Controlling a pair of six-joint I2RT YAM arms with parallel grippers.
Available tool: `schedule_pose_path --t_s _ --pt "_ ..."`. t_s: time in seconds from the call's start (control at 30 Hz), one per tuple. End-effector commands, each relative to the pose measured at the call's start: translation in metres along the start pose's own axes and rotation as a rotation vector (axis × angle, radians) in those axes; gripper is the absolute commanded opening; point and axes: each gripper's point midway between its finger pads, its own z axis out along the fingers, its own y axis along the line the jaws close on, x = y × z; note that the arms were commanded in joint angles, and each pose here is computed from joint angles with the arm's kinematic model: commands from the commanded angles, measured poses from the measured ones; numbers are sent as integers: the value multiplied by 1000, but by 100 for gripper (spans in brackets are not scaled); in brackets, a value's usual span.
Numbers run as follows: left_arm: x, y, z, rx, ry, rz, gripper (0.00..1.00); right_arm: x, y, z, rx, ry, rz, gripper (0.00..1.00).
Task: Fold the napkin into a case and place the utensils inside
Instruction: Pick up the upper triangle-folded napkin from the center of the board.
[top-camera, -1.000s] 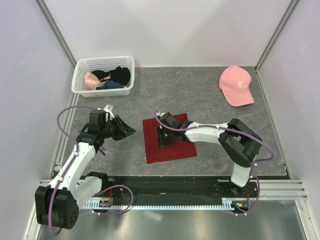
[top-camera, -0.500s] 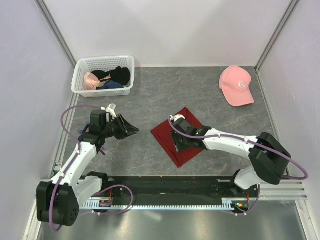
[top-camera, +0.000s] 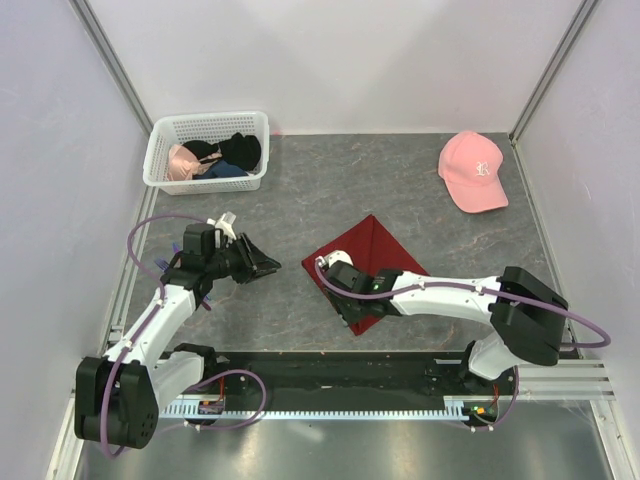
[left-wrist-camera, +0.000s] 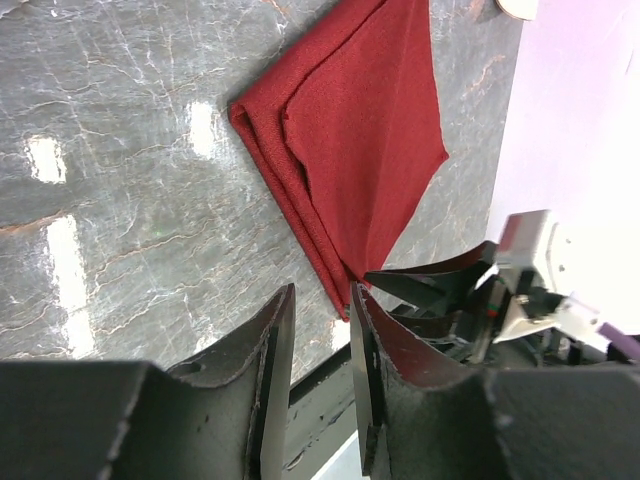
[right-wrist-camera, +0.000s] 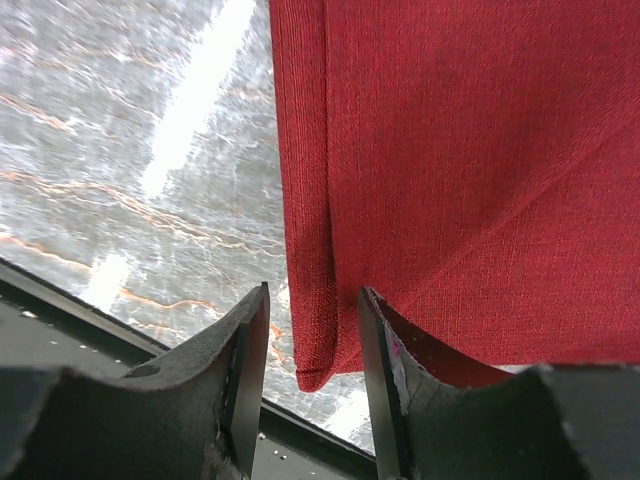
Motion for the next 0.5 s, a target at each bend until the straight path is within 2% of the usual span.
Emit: schedule_pose_path --t_s 0.0,0.17,0.4,0.47 --pt "-1 -6 1 40 0 1 36 3 -4 5 52 -1 -4 48" --pt "0 -2 2 26 1 -14 36 11 0 12 67 13 -19 48" --pt "-2 7 15 -30 19 -57 48 21 -4 24 165 11 -62 48" --pt "3 4 22 -44 49 -57 49 24 -5 26 195 15 -72 46"
